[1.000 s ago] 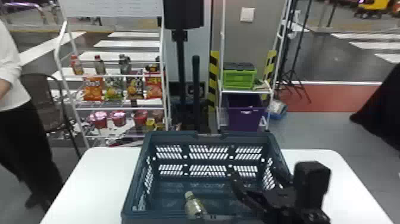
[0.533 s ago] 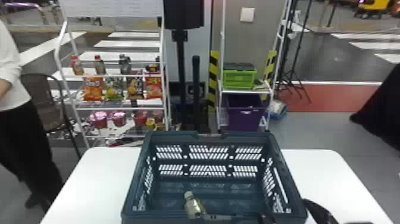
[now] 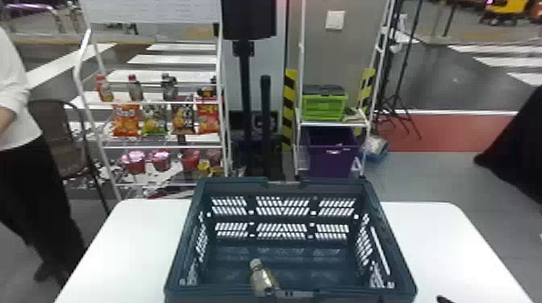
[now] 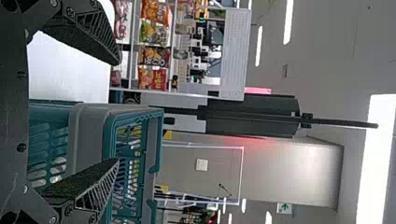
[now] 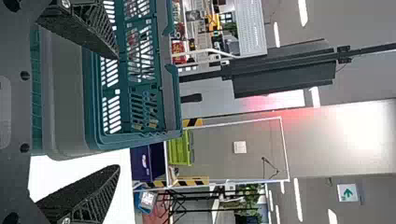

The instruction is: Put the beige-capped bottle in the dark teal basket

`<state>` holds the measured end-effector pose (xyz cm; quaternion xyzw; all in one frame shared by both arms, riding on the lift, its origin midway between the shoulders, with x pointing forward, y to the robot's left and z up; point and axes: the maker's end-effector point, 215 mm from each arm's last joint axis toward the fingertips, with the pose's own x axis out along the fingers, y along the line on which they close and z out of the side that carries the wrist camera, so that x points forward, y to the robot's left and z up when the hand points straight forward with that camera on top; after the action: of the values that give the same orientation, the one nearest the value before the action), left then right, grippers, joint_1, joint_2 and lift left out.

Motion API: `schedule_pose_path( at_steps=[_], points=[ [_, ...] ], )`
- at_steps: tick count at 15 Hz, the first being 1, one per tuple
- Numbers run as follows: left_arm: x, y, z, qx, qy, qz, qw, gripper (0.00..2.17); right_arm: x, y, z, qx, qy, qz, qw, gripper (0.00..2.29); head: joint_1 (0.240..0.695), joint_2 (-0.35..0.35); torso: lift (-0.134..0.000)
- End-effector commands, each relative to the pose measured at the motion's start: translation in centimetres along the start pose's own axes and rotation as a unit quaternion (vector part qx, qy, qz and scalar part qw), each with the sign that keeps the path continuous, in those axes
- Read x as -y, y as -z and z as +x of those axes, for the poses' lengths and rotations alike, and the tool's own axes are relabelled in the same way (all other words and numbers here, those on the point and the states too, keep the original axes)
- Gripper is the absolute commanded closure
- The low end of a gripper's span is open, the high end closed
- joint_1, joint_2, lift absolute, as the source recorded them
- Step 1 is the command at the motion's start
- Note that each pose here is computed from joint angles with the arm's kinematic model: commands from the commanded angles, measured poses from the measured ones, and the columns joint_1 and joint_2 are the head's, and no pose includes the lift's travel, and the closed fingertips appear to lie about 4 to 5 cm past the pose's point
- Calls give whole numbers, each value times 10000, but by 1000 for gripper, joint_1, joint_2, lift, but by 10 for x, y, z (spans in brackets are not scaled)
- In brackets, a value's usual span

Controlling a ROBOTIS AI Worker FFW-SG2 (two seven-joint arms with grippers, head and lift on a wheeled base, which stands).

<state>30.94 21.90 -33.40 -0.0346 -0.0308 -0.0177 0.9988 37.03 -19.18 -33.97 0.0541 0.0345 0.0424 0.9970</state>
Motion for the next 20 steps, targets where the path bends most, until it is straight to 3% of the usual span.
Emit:
schedule_pose_path(
  at_steps=[1,20],
  points=[
    [0,1,0,-12,0,4,10000,154,1,3,-6,32,15,24,10000,46,499,0,0],
    [1,-1,-2,3,-18,-27,10000,154,6,1,-13,125,2,18,9999,49,499,0,0]
  ],
)
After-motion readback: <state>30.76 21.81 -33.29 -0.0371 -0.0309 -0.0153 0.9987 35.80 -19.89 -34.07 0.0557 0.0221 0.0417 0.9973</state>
